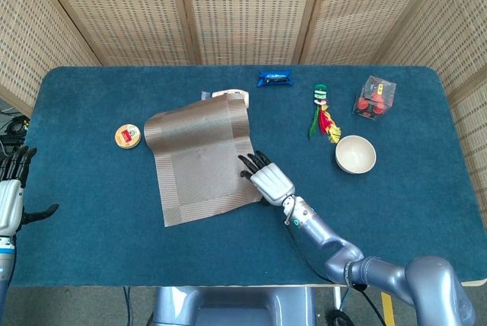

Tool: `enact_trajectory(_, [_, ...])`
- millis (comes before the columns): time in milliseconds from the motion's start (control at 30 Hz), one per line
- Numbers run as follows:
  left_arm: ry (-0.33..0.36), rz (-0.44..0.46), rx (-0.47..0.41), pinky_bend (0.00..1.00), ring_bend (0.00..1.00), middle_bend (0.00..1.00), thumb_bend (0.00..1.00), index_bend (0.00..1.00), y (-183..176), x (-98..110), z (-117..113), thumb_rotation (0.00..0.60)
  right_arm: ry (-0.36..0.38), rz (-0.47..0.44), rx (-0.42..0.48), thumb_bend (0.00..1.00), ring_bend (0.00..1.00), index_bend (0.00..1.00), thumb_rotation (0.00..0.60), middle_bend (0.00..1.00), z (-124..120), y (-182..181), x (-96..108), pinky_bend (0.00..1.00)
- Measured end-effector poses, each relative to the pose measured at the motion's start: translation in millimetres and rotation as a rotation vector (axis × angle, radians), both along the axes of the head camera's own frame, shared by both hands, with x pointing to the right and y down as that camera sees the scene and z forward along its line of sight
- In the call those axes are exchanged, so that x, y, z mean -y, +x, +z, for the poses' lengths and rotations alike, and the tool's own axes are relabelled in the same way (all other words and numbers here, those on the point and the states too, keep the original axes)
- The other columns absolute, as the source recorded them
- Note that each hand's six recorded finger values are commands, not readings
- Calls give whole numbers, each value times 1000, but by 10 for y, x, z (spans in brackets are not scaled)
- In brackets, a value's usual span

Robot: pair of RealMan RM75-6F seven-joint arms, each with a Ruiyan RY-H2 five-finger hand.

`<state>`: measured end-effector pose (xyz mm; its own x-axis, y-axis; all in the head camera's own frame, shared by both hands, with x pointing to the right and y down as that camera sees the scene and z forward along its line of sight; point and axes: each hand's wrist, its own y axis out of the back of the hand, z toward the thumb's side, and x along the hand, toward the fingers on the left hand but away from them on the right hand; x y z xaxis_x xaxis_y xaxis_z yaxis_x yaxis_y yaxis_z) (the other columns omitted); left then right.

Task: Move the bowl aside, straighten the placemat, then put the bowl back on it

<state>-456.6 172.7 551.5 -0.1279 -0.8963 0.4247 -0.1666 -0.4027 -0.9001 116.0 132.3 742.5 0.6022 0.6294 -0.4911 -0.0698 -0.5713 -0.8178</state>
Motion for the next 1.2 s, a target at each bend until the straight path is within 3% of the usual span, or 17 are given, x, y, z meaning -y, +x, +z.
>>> enact_trajectory(167, [-3, 5, -5, 0, 0, 0, 0, 0, 14, -5, 1, 600, -5, -4, 24, 650, 0, 369, 600, 0, -36, -30, -26, 0])
enact_trajectory(367, [-2, 8, -12, 0, 0, 0, 0, 0, 22, -10, -5, 600, 3, -17, 40, 662, 0, 610, 600, 0, -78, -34, -50, 0])
enact_trajectory(500, [-4, 14, -14, 0, 0, 0, 0, 0, 33, -13, -2, 600, 12, -38, 51, 649, 0, 687, 600, 0, -109, -28, -89, 0])
enact_trajectory(867, [-8, 29, -19, 0, 0, 0, 0, 0, 75, -33, 4, 600, 30, -207, 101, 643, 0, 698, 600, 0, -357, 220, -409, 0])
enact_trajectory(1200, [-15, 64, -12, 0, 0, 0, 0, 0, 184, -109, 16, 600, 73, -422, 59, 629, 0, 698, 600, 18, -880, 1104, -868, 0])
